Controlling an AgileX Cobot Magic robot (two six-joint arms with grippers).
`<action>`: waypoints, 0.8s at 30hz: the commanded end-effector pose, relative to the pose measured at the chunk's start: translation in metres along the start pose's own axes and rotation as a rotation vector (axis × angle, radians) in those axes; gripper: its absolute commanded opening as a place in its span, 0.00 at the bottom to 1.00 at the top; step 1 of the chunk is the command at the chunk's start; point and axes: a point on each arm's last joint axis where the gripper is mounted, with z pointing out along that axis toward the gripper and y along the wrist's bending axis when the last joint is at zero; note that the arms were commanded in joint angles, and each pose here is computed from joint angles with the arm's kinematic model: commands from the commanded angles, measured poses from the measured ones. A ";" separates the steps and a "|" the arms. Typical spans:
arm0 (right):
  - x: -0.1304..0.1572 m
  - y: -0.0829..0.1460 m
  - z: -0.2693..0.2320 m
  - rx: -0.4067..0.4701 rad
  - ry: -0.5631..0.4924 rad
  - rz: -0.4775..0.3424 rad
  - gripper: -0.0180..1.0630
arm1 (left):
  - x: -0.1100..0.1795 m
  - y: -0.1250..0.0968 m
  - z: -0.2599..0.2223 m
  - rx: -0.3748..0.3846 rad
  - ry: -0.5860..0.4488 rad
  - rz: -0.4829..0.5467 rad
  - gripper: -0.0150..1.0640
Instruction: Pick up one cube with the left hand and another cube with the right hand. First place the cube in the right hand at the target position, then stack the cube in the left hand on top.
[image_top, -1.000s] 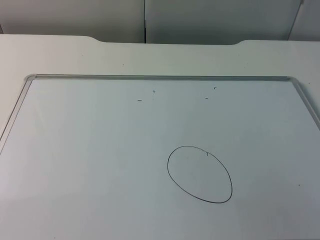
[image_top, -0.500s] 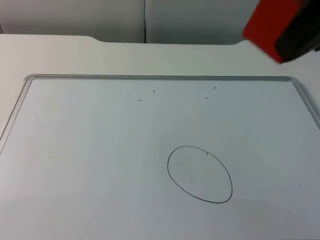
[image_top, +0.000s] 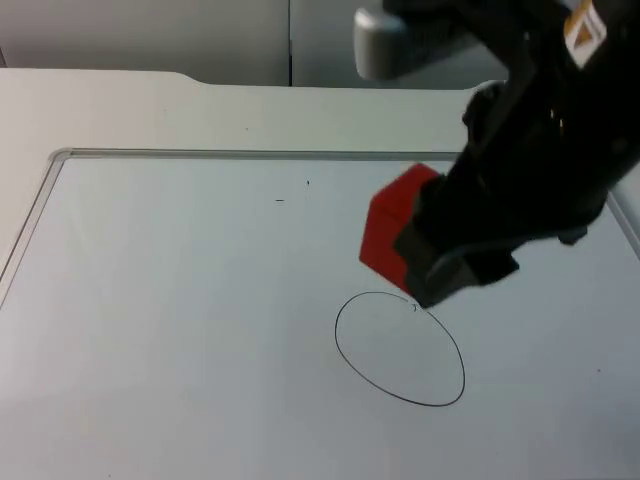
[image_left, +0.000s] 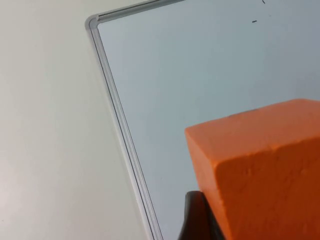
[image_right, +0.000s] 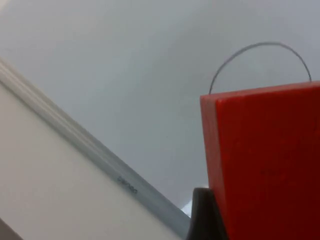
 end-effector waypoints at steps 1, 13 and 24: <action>0.005 -0.002 0.007 0.025 -0.025 0.013 0.01 | 0.001 -0.001 -0.002 0.007 -0.007 0.003 0.20; 0.002 -0.001 0.042 0.023 0.006 0.046 0.01 | 0.000 -0.001 -0.002 0.011 -0.015 0.006 0.20; 0.000 -0.019 0.078 0.039 0.052 0.113 0.01 | 0.000 -0.001 -0.002 0.010 -0.011 0.024 0.20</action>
